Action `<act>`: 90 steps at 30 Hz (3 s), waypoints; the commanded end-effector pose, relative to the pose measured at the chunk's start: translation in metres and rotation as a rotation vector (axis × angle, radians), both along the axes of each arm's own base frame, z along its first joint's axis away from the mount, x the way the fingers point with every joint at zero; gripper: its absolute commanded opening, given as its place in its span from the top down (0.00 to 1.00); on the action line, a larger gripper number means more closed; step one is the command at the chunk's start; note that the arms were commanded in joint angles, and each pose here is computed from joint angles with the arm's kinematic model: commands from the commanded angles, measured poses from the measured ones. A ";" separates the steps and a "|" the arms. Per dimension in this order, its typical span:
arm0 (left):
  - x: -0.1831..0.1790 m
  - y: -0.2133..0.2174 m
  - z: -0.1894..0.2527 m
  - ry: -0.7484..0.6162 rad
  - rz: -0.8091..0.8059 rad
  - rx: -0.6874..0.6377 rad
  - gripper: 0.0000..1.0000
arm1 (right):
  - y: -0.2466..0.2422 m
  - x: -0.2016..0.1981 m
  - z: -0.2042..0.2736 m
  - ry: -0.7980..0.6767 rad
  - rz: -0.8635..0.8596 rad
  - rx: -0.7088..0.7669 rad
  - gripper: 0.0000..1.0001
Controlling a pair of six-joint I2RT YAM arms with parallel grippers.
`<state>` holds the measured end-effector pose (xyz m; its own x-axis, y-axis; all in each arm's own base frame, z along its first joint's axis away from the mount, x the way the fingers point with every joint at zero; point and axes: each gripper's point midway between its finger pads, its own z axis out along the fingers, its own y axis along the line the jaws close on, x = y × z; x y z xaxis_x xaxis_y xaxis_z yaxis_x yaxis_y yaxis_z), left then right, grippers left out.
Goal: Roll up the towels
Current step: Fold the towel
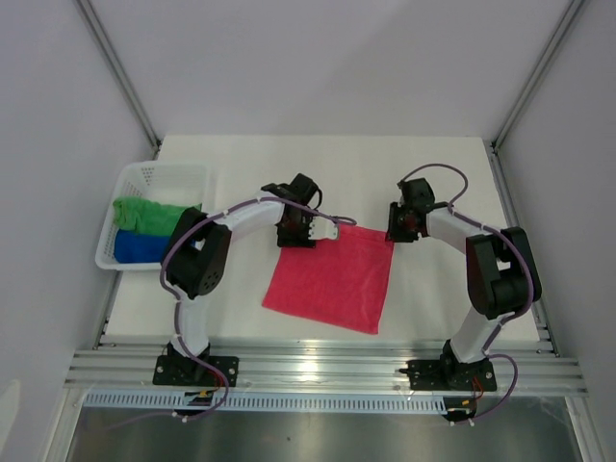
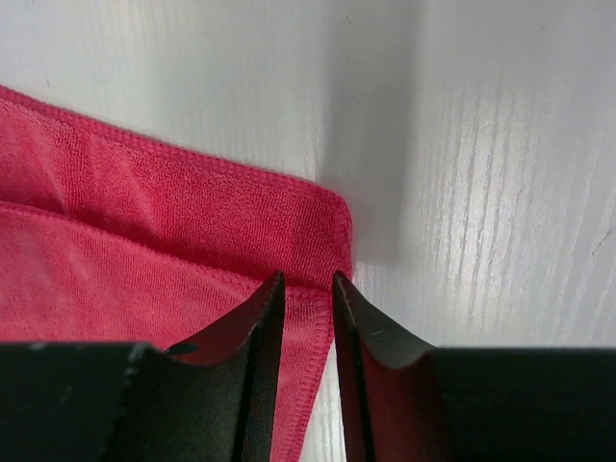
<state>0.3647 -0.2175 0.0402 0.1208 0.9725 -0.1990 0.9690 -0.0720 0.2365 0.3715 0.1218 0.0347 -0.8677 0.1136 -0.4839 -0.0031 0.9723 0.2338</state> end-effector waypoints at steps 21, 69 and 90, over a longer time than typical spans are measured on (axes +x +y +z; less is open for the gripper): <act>0.025 -0.011 0.013 -0.016 0.087 -0.045 0.95 | 0.015 0.004 0.021 -0.083 0.122 0.052 0.66; 0.026 -0.005 0.000 0.212 0.196 -0.043 0.70 | 0.023 -0.005 -0.013 0.012 0.216 -0.046 0.90; 0.035 -0.014 0.027 0.162 0.431 -0.191 0.99 | 0.023 -0.006 0.022 -0.056 0.223 -0.034 1.00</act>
<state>0.3928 -0.2251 0.0348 -0.2722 0.9219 -0.2758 0.9578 0.2872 0.0145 0.3591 0.1406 0.0259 -0.8788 -0.0873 -0.4692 -0.1975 0.9615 0.1910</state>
